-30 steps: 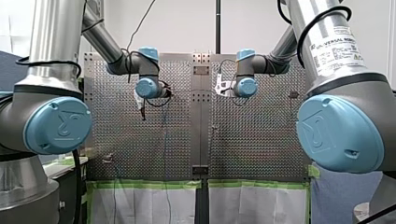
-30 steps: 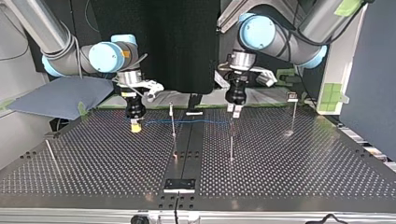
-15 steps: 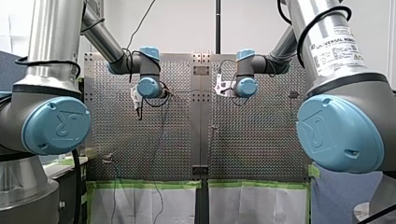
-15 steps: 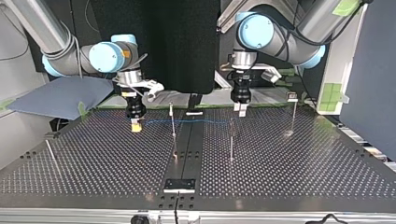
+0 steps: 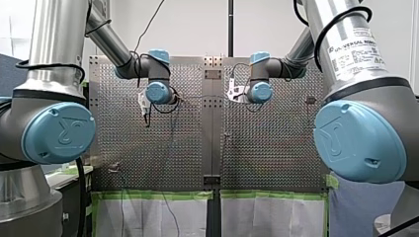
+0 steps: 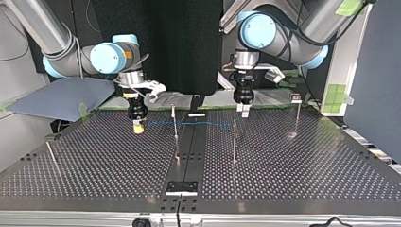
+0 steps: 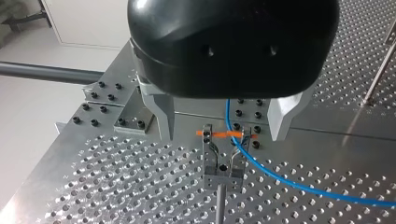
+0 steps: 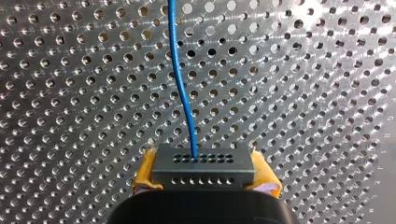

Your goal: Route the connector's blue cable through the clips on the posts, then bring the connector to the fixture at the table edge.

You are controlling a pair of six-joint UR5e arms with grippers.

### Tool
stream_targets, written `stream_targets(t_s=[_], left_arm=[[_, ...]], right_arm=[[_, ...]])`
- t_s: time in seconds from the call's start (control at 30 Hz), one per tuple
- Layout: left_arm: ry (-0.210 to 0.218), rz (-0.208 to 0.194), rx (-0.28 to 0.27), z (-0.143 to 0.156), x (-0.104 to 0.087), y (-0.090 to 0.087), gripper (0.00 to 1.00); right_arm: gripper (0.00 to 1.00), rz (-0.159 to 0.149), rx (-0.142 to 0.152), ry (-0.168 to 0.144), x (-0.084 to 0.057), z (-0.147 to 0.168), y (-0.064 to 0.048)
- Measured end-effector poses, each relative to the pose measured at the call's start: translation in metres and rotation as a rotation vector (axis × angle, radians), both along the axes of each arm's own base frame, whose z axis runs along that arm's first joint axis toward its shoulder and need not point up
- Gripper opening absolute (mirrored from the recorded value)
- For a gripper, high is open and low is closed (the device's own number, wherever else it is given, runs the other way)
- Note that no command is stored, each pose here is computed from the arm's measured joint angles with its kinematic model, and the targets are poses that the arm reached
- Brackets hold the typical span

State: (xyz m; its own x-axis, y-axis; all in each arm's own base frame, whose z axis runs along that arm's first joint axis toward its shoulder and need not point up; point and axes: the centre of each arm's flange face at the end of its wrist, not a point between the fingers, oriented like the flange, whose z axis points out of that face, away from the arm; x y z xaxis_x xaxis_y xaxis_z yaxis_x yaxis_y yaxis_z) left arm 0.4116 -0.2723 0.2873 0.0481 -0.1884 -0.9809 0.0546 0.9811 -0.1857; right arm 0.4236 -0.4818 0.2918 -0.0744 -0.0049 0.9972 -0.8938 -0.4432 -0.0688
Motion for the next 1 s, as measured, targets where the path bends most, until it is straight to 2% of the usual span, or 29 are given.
stream_targets(t_s=[0.27,0.47,0.7,1.0], left_arm=[[0.0,-0.004,-0.001,0.0,-0.001,-0.001,1.0],[-0.012,0.023,0.016,-0.001,0.0,-0.001,1.0],[-0.054,0.034,0.038,0.0,0.007,-0.024,1.0],[-0.074,0.035,0.02,0.004,0.007,-0.062,1.0]], right_arm=[[0.0,0.001,0.007,0.005,-0.001,-0.001,0.0],[0.0,0.001,0.008,0.007,-0.001,-0.001,0.001],[0.0,0.001,0.01,0.01,-0.001,-0.002,0.001],[0.0,0.0,0.012,0.023,-0.002,-0.003,0.001]])
